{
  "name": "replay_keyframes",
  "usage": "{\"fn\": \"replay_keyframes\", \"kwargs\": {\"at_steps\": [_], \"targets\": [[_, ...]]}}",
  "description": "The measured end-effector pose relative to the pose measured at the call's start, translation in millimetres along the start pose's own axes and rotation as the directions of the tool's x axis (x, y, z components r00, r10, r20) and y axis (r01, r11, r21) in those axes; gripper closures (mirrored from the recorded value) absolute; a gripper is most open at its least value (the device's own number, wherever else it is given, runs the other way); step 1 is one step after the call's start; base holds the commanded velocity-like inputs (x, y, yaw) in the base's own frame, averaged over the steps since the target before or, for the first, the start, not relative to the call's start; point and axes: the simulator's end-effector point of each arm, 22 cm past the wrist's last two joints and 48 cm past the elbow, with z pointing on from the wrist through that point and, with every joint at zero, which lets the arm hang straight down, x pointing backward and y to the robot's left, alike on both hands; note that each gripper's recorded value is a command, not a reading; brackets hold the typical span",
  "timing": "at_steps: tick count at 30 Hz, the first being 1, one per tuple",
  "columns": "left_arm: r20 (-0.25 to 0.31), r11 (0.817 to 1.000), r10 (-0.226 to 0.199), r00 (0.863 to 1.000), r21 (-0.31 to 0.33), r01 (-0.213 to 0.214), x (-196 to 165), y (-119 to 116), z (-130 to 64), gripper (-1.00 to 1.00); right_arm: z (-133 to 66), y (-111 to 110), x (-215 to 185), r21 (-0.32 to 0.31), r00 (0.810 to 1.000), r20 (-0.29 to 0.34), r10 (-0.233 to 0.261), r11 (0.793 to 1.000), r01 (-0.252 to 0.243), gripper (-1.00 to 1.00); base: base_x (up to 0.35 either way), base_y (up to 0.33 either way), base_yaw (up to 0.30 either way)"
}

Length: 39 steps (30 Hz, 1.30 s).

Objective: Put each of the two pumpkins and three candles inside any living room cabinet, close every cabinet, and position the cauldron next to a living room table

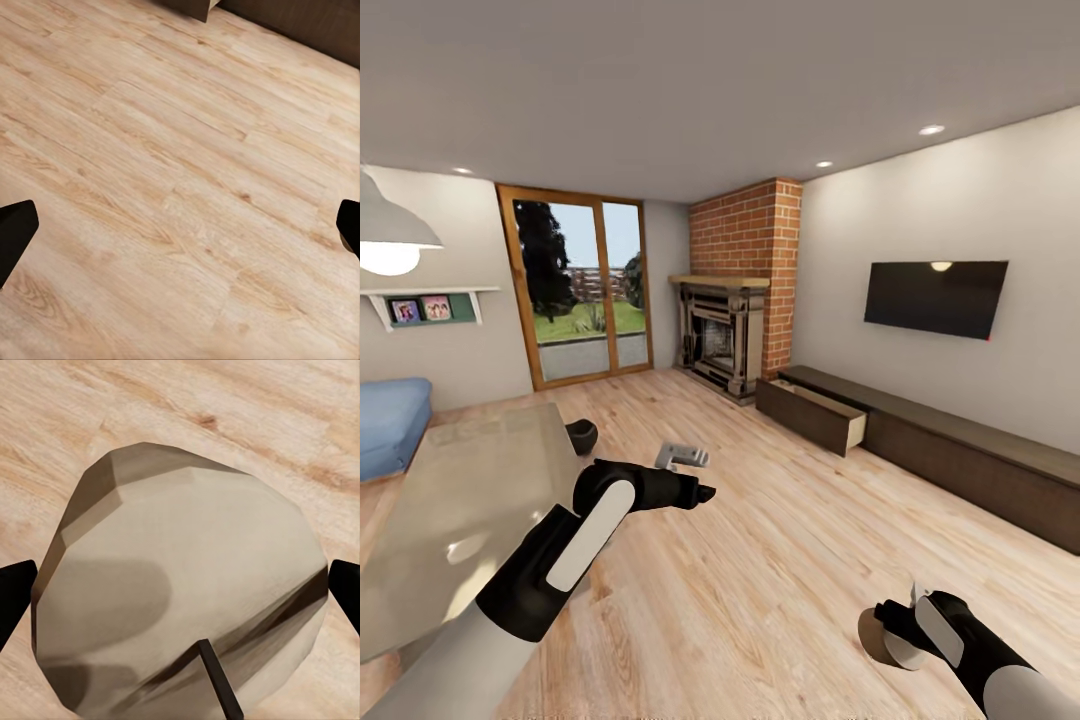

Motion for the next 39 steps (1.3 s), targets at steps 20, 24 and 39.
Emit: {"fn": "replay_keyframes", "kwargs": {"at_steps": [20, 24, 39], "targets": [[-0.031, 1.0, -0.011, 0.999, 0.004, 0.012, 12.3, 4.2, 14.2, -1.0, 11.2, -4.5, 12.1, 0.015, 1.0, -0.029, -0.004, 1.0, 0.005, 1.0, 0.0, 0.0, 0.0], [-0.037, 1.0, -0.014, 0.999, 0.004, 0.014, 14.8, 5.0, 17.0, -1.0, 13.4, -5.3, 14.6, 0.017, 0.999, -0.035, -0.005, 1.0, 0.005, 1.0, 0.0, 0.0, 0.0], [-0.059, 1.0, -0.023, 0.998, 0.008, 0.024, 23.6, 7.7, 26.9, -1.0, 19.4, -7.8, 42.1, 0.021, 0.99, -0.142, -0.025, 0.999, 0.028, 1.0, 0.0, 0.0, 0.0]]}}
